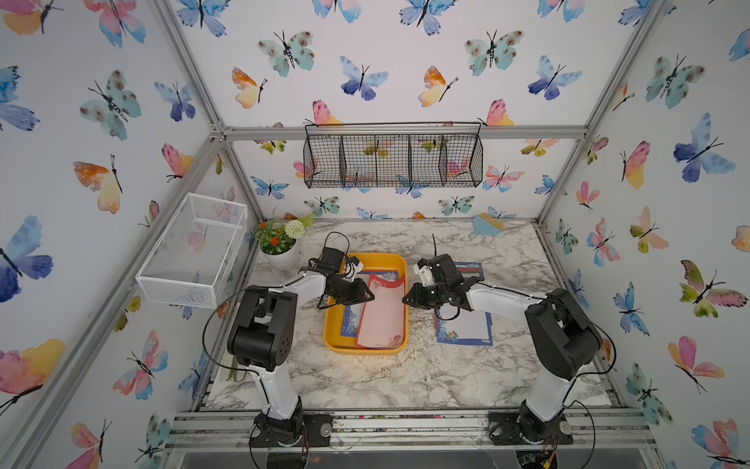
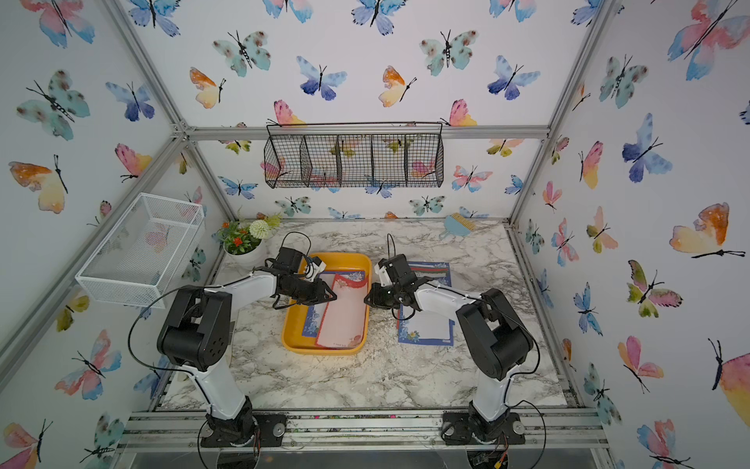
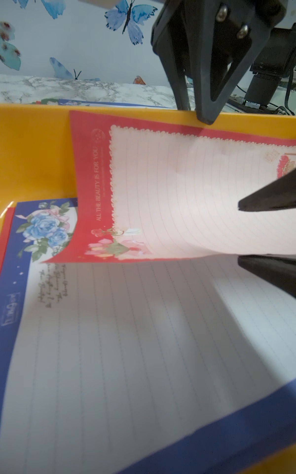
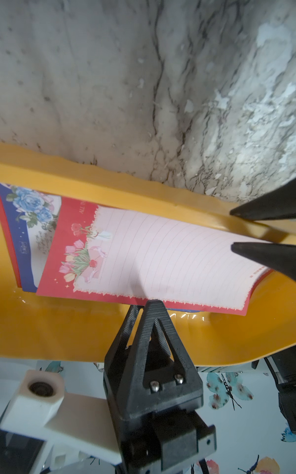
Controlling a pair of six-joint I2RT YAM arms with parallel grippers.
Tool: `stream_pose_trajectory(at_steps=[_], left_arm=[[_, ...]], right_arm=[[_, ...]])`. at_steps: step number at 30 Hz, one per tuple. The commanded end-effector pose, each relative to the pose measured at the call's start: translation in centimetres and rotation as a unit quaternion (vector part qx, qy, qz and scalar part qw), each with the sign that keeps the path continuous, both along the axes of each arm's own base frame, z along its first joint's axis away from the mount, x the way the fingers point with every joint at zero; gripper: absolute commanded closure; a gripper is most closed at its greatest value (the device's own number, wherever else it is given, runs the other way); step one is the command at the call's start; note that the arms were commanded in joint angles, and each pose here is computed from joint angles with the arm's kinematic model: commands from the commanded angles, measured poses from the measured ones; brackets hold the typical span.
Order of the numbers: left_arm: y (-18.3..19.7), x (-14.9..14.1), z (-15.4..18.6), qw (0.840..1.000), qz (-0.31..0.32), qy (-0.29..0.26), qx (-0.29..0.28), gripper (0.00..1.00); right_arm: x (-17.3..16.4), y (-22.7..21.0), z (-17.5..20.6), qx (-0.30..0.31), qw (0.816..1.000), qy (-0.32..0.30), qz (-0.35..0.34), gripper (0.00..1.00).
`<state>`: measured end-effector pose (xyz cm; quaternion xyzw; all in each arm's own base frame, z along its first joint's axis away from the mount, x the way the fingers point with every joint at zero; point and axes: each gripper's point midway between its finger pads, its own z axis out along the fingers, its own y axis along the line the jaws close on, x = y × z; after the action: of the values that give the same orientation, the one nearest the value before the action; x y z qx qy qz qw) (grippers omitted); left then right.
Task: Take out the stationery paper from the storage box
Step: Pick up the stationery paper from the storage box.
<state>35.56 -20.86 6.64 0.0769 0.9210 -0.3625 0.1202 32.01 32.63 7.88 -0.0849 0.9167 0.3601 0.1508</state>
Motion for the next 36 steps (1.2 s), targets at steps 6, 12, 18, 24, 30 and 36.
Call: stream_pose_trajectory(at_steps=[6,12,18,24,30,36], left_arm=[[-0.3,-0.6,0.3,1.000,-0.012,0.009,-0.011,0.47],[0.2,-0.7,-1.2,1.000,-0.011,0.022,0.017,0.53],[0.5,-0.7,-2.4,0.999,-0.013,0.026,0.046,0.64],[0.4,-0.7,-2.4,0.999,-0.016,0.025,0.046,0.79],[0.5,-0.2,-1.2,0.999,-0.017,0.002,0.048,0.91],[1.0,0.2,1.7,0.997,-0.014,-0.053,0.059,1.00]], right_arm=[[-0.4,0.2,-0.8,0.002,1.000,0.011,0.004,0.81],[-0.3,0.4,-0.8,0.003,1.000,0.011,0.005,0.81],[-0.3,0.5,-0.9,0.003,1.000,0.012,0.009,0.81],[-0.2,0.6,-0.8,0.003,1.000,0.010,0.012,0.81],[0.1,0.7,-0.2,0.003,1.000,0.003,0.012,0.81],[0.4,0.3,1.1,-0.004,1.000,-0.018,0.007,0.74]])
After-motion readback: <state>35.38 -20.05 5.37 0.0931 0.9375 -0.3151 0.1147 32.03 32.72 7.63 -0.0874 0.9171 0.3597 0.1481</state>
